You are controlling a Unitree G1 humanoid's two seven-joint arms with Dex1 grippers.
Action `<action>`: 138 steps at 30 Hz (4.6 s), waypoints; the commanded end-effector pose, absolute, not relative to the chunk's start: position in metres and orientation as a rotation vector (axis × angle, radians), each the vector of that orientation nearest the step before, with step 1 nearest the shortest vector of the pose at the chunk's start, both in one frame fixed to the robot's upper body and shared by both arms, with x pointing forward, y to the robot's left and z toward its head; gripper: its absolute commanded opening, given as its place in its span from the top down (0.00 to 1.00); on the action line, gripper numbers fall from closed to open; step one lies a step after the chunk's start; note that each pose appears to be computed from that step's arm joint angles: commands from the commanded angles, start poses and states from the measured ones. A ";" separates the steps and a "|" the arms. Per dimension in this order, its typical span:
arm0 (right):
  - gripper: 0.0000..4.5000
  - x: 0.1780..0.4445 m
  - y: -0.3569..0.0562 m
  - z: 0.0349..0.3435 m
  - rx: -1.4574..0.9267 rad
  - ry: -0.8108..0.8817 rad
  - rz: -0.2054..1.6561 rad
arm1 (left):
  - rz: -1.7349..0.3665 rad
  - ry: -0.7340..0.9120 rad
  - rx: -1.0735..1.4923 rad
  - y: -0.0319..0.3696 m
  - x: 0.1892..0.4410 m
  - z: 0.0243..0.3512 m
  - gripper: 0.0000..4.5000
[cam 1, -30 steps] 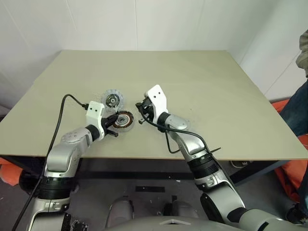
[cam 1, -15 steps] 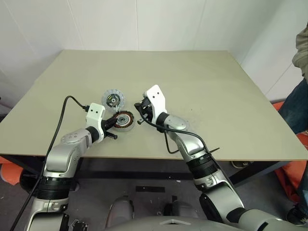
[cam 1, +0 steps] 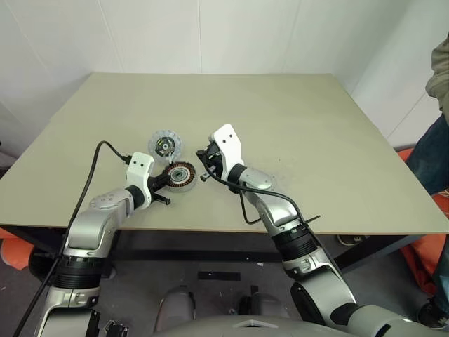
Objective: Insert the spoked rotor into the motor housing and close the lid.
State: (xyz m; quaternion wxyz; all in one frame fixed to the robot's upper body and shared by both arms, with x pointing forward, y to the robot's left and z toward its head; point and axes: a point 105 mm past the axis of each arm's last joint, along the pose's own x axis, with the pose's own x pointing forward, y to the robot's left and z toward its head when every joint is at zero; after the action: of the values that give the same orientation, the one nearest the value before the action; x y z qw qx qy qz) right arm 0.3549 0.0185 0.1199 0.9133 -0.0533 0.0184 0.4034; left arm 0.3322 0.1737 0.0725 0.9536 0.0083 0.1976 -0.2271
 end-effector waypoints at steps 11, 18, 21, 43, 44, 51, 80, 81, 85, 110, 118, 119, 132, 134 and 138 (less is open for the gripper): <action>1.00 0.354 0.020 0.138 -0.092 -0.034 0.831 | -0.498 0.355 0.052 0.165 0.345 0.087 0.99; 1.00 0.355 0.020 0.139 -0.090 -0.037 0.829 | -0.508 0.350 0.050 0.161 0.347 0.088 0.99; 1.00 0.355 0.020 0.139 -0.089 -0.037 0.829 | -0.512 0.349 0.048 0.160 0.347 0.088 0.99; 1.00 0.356 0.020 0.139 -0.092 -0.038 0.826 | -0.565 0.313 0.013 0.146 0.349 0.097 0.99; 1.00 0.356 0.020 0.139 -0.092 -0.038 0.825 | -0.567 0.319 0.014 0.146 0.349 0.096 0.99; 1.00 0.356 0.018 0.140 -0.091 -0.041 0.812 | -0.555 0.366 0.030 0.151 0.351 0.079 0.99; 1.00 0.355 0.018 0.138 -0.081 -0.030 0.810 | -0.446 0.253 -0.002 0.165 0.363 0.099 0.99; 1.00 0.355 0.018 0.137 -0.081 -0.030 0.810 | -0.450 0.253 0.000 0.164 0.363 0.099 0.99; 1.00 0.355 0.018 0.137 -0.081 -0.030 0.810 | -0.463 0.252 -0.002 0.161 0.363 0.099 0.99; 1.00 0.365 -0.013 0.139 0.042 0.052 0.785 | -0.008 -0.171 -0.019 0.202 0.329 0.136 0.99; 0.48 0.345 -0.034 0.119 0.028 0.172 0.836 | 0.119 -0.100 -0.062 0.209 0.298 0.102 1.00; 0.40 0.346 -0.035 0.120 0.034 0.177 0.832 | 0.127 -0.099 -0.062 0.210 0.298 0.102 1.00; 0.01 0.381 -0.033 0.118 0.533 0.433 0.574 | 0.086 -0.069 -0.062 0.204 0.309 0.097 1.00; 0.01 0.384 -0.032 0.119 0.611 0.473 0.550 | 0.081 -0.062 -0.057 0.203 0.310 0.095 1.00; 0.01 0.387 -0.031 0.123 0.665 0.497 0.540 | 0.078 -0.057 -0.058 0.203 0.311 0.094 1.00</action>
State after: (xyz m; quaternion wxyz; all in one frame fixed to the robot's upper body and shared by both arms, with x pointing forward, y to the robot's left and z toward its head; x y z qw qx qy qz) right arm 0.3839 -0.0483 0.0955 0.8875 0.3027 0.2634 0.2268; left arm 0.3083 0.2043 0.0829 0.9985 -0.0329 -0.0078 0.0439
